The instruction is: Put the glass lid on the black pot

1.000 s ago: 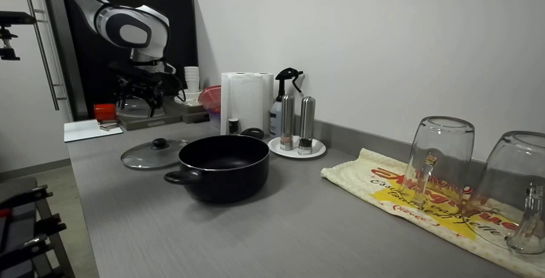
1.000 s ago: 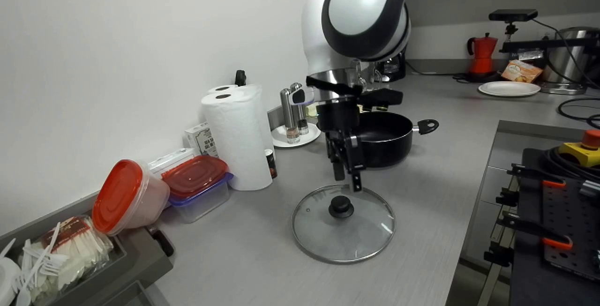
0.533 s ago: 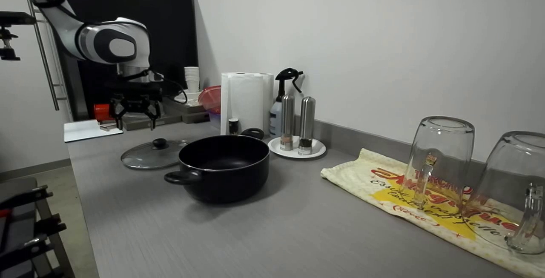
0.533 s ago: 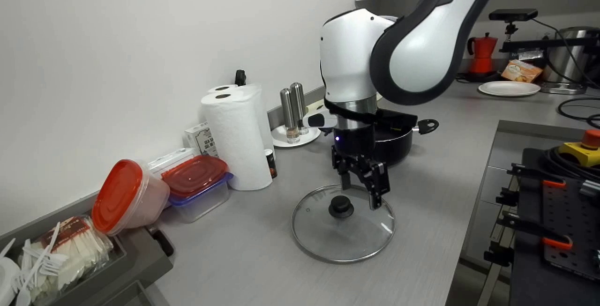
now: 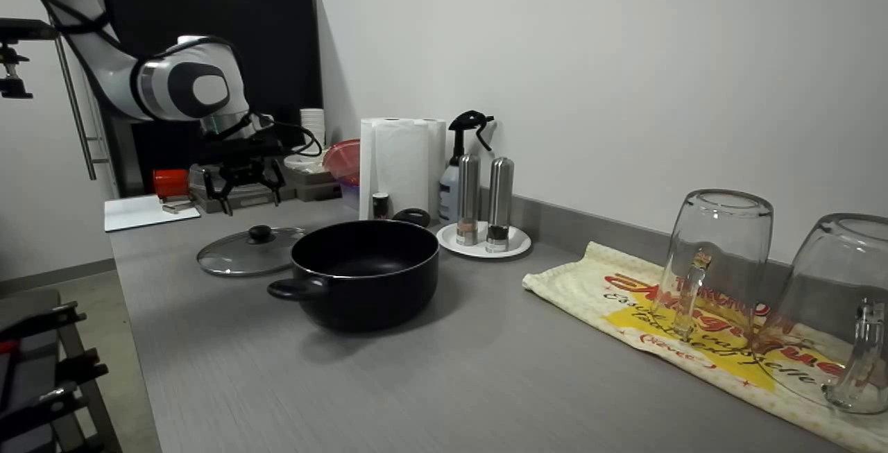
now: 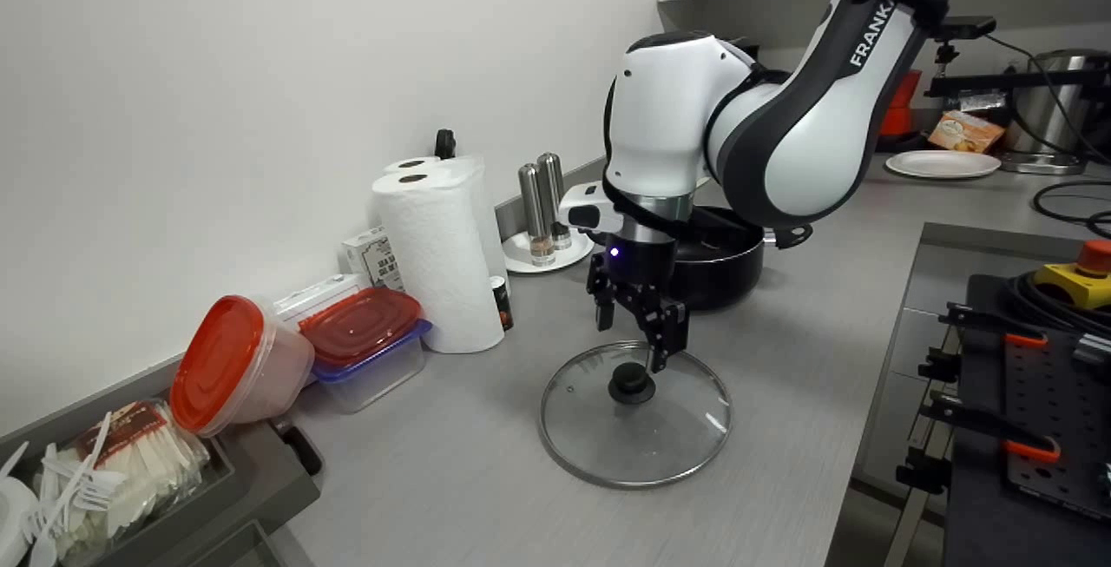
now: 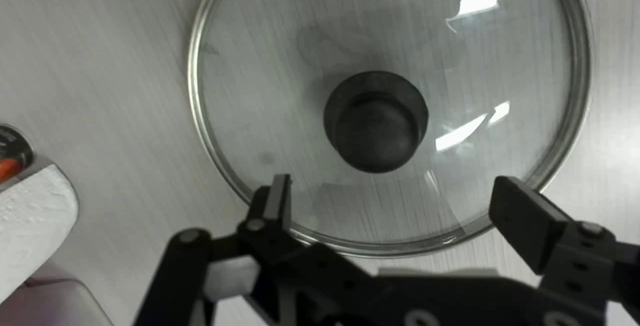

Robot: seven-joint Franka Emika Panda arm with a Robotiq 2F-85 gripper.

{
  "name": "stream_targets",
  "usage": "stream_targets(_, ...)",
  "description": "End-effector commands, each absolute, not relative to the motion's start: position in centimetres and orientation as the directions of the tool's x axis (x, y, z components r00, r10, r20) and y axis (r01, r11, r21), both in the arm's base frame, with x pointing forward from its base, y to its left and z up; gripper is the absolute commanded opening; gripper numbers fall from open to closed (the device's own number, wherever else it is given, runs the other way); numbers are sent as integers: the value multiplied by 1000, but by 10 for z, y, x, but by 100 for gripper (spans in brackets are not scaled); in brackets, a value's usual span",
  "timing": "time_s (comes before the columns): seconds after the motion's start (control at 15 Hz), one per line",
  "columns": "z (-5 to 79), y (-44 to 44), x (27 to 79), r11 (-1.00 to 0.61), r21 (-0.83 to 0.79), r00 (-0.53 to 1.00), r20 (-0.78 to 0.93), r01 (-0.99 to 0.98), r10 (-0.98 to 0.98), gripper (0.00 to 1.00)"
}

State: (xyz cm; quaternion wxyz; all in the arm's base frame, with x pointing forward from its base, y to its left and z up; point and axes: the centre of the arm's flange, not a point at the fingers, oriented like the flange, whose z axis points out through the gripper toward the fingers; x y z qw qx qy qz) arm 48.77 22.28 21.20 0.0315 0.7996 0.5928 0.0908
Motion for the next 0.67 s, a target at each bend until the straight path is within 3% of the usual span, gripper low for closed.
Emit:
stream_targets(0.0, 197, 227, 500, -296, 212, 275, 123, 931, 954, 100)
stream_targets(0.6, 180, 240, 517, -279, 254, 247, 152, 926, 957, 100)
